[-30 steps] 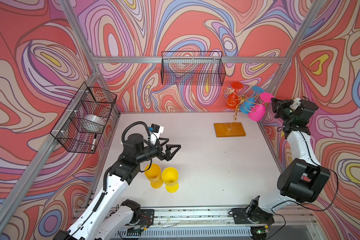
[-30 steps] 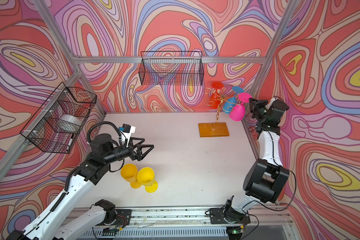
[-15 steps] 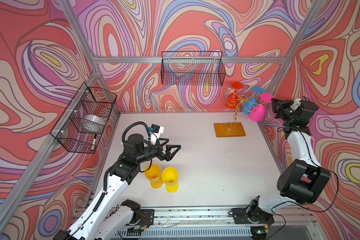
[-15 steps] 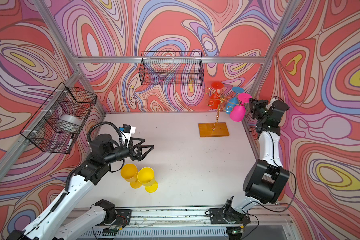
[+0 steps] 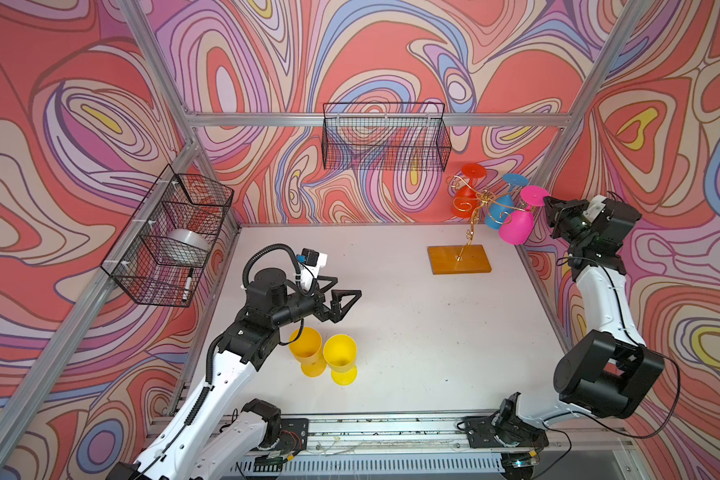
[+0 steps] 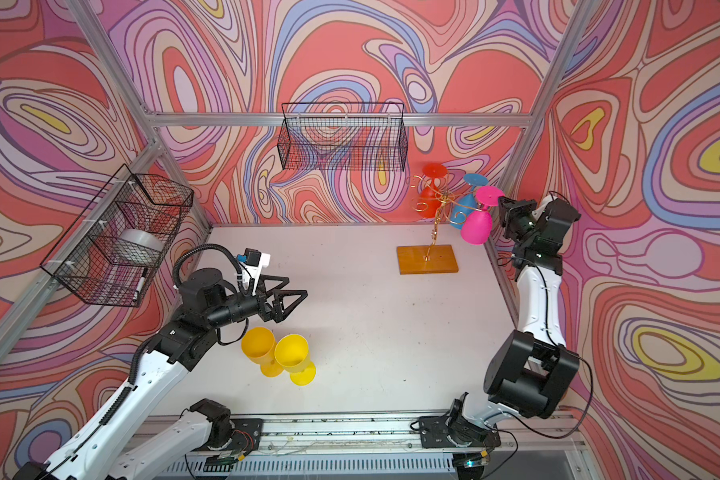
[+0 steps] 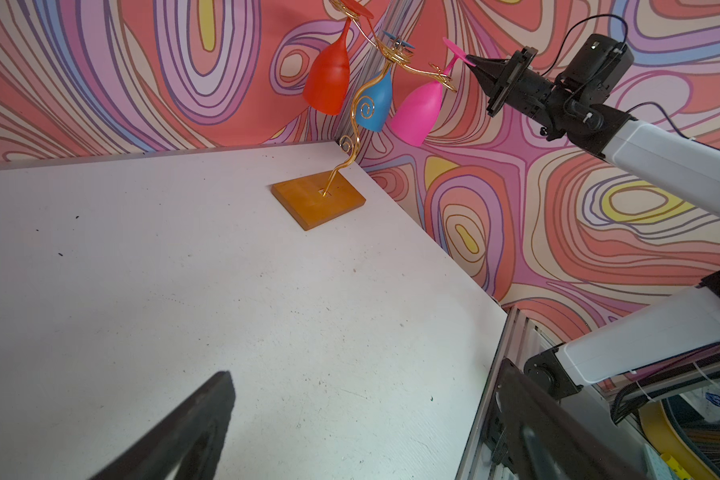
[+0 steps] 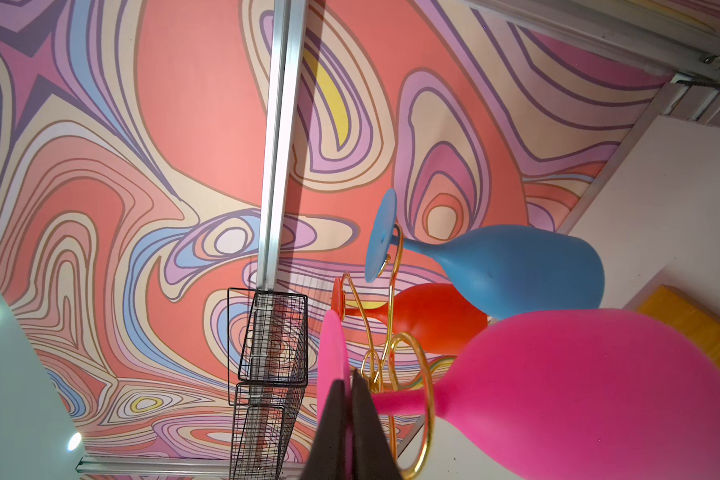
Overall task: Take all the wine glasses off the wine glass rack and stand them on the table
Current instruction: 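Close the right gripper on the pink glass foot rim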
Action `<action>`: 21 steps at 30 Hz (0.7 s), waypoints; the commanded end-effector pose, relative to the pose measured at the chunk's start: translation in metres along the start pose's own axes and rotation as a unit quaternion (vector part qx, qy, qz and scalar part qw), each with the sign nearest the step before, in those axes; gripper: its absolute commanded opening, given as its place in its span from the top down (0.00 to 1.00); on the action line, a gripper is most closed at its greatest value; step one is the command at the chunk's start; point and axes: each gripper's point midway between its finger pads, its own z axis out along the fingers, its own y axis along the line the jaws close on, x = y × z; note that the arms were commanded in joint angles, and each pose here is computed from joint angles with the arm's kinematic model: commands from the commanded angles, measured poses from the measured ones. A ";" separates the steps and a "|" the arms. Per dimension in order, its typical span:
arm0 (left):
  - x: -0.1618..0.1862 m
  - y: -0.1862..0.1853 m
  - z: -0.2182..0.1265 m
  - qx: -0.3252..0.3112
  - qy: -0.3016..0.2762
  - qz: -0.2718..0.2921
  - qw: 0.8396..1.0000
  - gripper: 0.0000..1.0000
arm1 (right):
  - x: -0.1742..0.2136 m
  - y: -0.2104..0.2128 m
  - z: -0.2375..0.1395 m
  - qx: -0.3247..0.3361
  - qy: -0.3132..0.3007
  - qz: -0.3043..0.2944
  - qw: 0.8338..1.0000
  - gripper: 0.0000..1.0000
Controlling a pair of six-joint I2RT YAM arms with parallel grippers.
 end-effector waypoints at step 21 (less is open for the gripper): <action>-0.003 -0.006 -0.001 0.013 -0.006 0.015 1.000 0.00 | 0.028 0.009 0.030 0.001 0.014 -0.020 1.000 1.00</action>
